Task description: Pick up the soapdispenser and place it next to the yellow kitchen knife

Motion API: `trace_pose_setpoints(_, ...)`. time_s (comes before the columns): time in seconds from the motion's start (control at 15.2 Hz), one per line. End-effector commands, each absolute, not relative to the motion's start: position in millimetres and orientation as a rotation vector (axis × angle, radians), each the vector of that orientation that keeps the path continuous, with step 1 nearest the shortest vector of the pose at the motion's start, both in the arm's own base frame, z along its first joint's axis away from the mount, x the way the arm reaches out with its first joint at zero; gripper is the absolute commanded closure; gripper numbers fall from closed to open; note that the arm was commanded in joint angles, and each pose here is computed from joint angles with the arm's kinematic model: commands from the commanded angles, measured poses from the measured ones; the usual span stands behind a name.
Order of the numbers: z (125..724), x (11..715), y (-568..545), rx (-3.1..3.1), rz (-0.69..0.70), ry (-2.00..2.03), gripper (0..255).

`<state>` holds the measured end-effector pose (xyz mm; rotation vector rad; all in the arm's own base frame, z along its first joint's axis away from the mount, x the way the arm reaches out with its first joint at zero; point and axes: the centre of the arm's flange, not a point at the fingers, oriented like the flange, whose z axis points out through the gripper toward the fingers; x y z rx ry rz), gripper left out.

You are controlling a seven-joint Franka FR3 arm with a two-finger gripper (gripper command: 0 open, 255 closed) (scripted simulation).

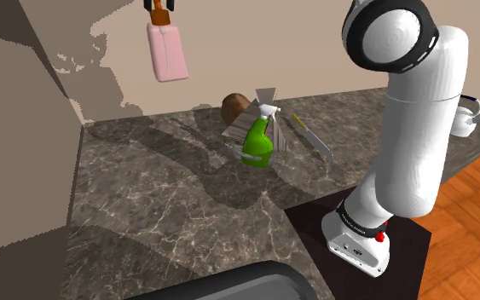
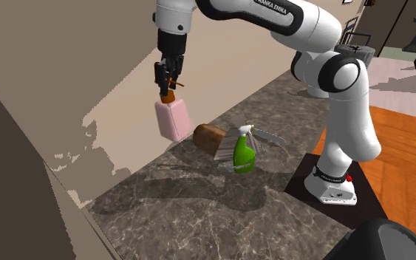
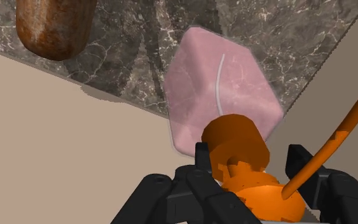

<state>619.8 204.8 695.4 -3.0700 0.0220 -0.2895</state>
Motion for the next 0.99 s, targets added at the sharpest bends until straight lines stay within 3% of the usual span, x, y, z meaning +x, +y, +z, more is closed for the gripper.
trace_pose_setpoints(0.0,692.0,606.9,180.0,-3.070,-0.289,0.024,255)
trace_pose_setpoints(0.92,692.7,538.9,8.2,-3.070,-0.289,0.024,255)
